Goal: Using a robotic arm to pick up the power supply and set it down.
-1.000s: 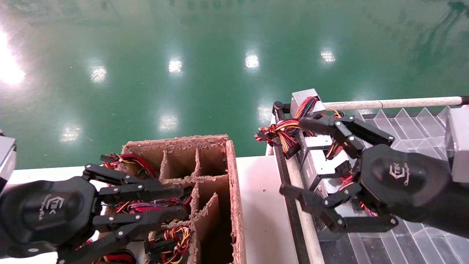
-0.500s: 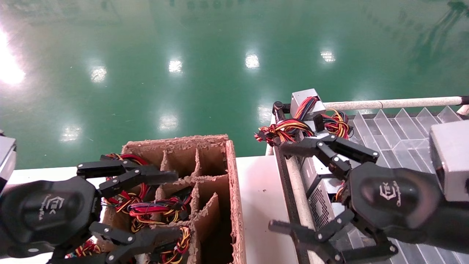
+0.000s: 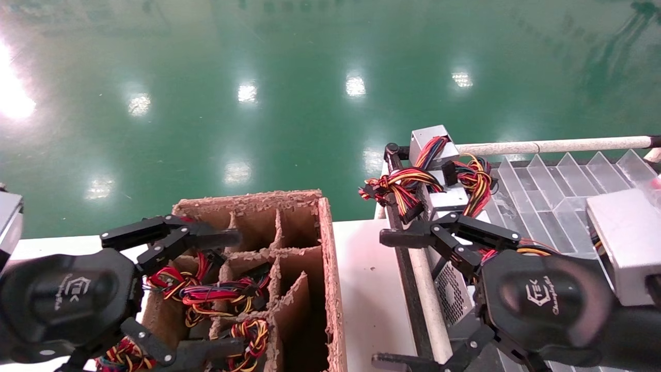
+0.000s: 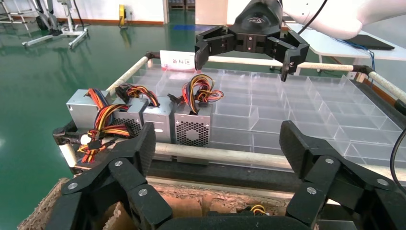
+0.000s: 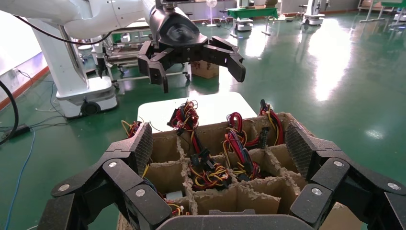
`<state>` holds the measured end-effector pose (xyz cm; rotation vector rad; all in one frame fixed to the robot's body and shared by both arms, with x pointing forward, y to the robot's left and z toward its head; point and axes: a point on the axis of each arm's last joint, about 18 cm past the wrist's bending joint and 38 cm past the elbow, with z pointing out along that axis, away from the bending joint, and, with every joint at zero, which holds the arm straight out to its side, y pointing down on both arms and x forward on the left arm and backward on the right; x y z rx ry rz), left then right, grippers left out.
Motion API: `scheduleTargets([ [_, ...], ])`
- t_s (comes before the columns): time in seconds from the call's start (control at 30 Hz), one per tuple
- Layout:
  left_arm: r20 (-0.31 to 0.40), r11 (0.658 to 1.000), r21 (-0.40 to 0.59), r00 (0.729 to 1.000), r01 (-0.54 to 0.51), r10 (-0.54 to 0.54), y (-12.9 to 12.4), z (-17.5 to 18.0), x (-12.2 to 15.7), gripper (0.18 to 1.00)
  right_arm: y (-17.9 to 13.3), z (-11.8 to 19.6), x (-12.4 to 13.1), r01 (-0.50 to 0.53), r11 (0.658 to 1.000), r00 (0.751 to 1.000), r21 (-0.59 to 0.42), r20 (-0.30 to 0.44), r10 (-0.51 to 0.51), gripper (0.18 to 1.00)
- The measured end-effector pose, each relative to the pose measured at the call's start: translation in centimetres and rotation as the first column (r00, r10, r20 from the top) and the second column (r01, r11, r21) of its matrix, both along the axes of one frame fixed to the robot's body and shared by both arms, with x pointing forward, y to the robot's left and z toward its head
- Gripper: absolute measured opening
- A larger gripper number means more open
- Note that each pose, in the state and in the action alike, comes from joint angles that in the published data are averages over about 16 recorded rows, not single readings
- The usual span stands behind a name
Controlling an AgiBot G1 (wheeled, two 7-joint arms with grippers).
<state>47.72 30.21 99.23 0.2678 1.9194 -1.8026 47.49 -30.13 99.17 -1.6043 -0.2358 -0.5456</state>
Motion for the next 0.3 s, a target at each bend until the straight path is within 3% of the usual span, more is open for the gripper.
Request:
scheduleTargets([
  [0.3, 0.0, 1.0, 0.0, 1.0, 0.0, 0.0, 0.0, 0.0, 0.0, 0.951, 0.01, -0.02, 0.01, 0.0, 1.0, 1.0, -0.002, -0.001, 0.0, 1.001],
])
